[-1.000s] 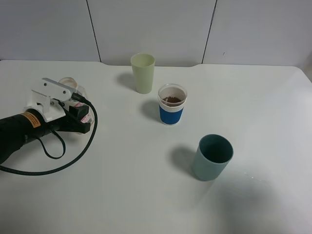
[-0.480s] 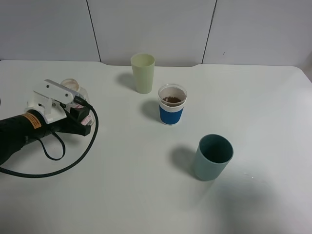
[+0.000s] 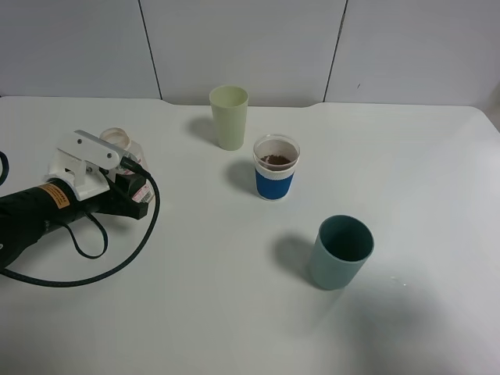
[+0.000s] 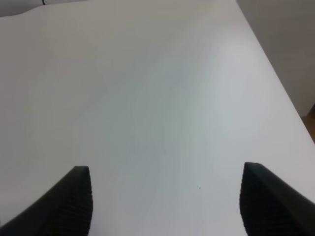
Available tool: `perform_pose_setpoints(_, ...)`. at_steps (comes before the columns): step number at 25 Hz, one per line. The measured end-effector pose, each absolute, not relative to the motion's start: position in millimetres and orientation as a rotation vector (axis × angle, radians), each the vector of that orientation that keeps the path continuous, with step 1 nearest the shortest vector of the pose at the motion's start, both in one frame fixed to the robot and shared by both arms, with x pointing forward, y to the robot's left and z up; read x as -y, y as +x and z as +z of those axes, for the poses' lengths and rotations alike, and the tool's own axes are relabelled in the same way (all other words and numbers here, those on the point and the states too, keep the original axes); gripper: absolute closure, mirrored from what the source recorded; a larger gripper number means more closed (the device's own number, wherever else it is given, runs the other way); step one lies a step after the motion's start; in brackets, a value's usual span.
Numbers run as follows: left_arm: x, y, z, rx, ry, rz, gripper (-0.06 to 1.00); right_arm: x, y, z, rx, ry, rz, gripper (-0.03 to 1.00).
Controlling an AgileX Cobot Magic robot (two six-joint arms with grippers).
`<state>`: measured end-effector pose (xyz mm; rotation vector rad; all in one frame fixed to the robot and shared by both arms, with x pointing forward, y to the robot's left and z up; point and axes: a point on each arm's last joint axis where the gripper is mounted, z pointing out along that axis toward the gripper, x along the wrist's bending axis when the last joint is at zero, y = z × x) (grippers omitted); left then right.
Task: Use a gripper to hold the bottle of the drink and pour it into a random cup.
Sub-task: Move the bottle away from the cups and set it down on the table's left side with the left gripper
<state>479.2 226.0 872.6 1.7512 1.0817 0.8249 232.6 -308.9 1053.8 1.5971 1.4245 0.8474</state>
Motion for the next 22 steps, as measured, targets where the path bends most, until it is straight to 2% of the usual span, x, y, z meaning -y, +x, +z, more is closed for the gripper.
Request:
perform_pose_setpoints(7, -226, 479, 872, -1.110, 1.728, 0.804, 0.56, 309, 233, 1054, -1.425, 1.597, 0.847, 0.33)
perform_pose_setpoints(9, -226, 479, 872, -1.119, 1.732, 0.796, 0.45, 309, 233, 1054, -1.425, 1.597, 0.847, 0.33)
perform_pose_setpoints(11, -226, 478, 870, -1.131, 1.743, 0.785, 0.25, 309, 233, 1054, -1.425, 1.597, 0.847, 0.33)
perform_pose_setpoints(14, -226, 478, 870, -1.146, 1.731, 0.773, 0.08, 309, 233, 1054, -1.425, 1.597, 0.847, 0.33)
perform_pose_setpoints(17, -226, 479, 874, -1.150, 1.712, 0.772, 0.04, 309, 233, 1054, -1.425, 1.597, 0.847, 0.33)
perform_pose_setpoints(22, -227, 478, 884, -1.138, 1.687, 0.785, 0.04, 309, 233, 1054, -1.425, 1.597, 0.847, 0.33)
